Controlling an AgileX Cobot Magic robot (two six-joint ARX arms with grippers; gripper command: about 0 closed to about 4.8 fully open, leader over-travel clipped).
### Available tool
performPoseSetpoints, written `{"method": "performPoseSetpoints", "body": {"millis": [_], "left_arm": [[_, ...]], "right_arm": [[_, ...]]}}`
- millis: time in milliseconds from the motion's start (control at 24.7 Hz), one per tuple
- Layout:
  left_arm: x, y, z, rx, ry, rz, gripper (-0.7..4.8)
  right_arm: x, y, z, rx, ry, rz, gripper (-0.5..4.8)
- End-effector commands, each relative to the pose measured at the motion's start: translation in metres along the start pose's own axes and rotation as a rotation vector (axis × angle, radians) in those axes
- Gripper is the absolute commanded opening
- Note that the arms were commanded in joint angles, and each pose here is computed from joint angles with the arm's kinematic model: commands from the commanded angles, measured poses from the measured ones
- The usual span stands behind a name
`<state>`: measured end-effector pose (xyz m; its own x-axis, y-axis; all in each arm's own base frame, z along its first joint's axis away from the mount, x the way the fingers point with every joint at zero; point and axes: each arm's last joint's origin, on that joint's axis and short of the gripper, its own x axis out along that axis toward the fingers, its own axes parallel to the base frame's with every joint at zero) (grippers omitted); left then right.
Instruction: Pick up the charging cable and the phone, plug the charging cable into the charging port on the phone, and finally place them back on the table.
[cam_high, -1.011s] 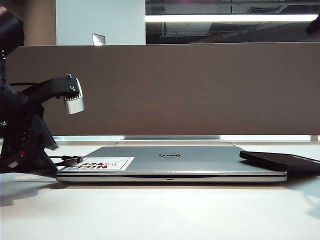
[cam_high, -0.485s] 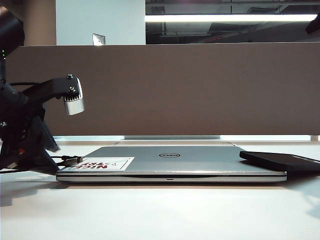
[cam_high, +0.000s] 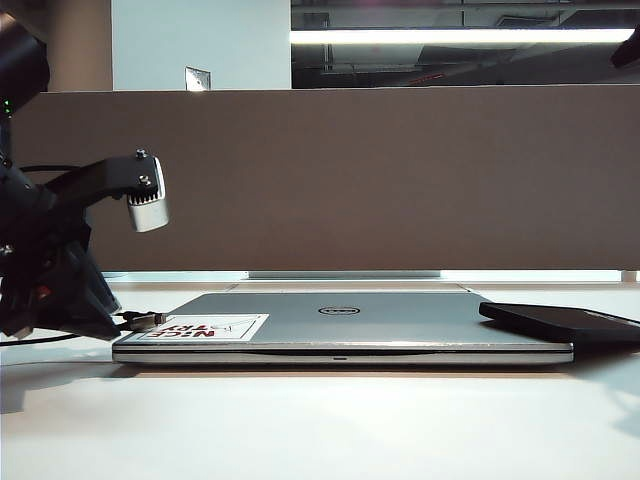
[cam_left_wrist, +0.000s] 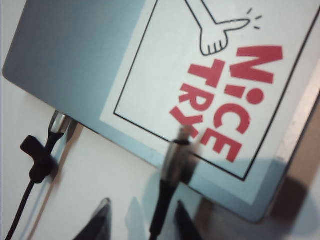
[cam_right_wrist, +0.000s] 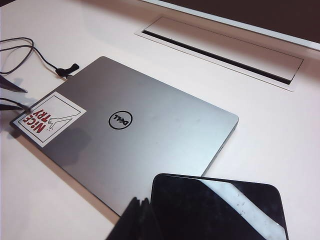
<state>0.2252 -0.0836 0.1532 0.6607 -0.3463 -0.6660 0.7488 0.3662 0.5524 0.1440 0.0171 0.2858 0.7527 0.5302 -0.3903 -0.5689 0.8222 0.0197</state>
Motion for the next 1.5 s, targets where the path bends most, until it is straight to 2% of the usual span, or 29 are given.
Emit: {"method": "performPoseSetpoints", "body": {"millis": [40,364,404,485,647,728,1132,1496], "left_arm": [[-0.0002,0.0009,0.0006,0.008,-0.009,0.002,1.69],[-0.0002,0.0008,0.0005,0.008,-0.008,0.002,1.67],[-0.0002,0.0009,0.0006,0.008,-0.008,0.002,1.25],[0.0004,0.0006,0.0003,0.007,-0.007,-0.001,0.75],[0.0041,-0.0014,-0.0017,0.005,0.005,-0.017,0.46],[0.0052,-0.0020,-0.0021,0.004,0.008,-0.022,-0.09],[0.0053,-0.0017,-0.0019,0.004,0.008,-0.021,-0.08],[-0.0041,0.0047,0.0040,-0.028,-0.025,0.022,-0.08]], "right_arm": [[-0.0011,0.0000,0.0036,-0.012,-0.027,0.000,-0.02],[-0.0010,-0.0001,0.0036,-0.013,-0.027,0.000,-0.02],[-0.0011,-0.0001,0.0037,-0.013,-0.028,0.000,-0.02],[-0.0011,-0.0001,0.0041,-0.015,-0.032,-0.001,-0.02],[-0.0011,-0.0004,0.0055,-0.023,-0.044,-0.004,-0.02],[-0.0012,-0.0006,0.0059,-0.026,-0.049,-0.005,-0.02],[-0.0012,-0.0007,0.0063,-0.028,-0.052,-0.006,-0.02],[-0.0011,-0.0008,0.0063,-0.027,-0.051,-0.006,-0.02]]}}
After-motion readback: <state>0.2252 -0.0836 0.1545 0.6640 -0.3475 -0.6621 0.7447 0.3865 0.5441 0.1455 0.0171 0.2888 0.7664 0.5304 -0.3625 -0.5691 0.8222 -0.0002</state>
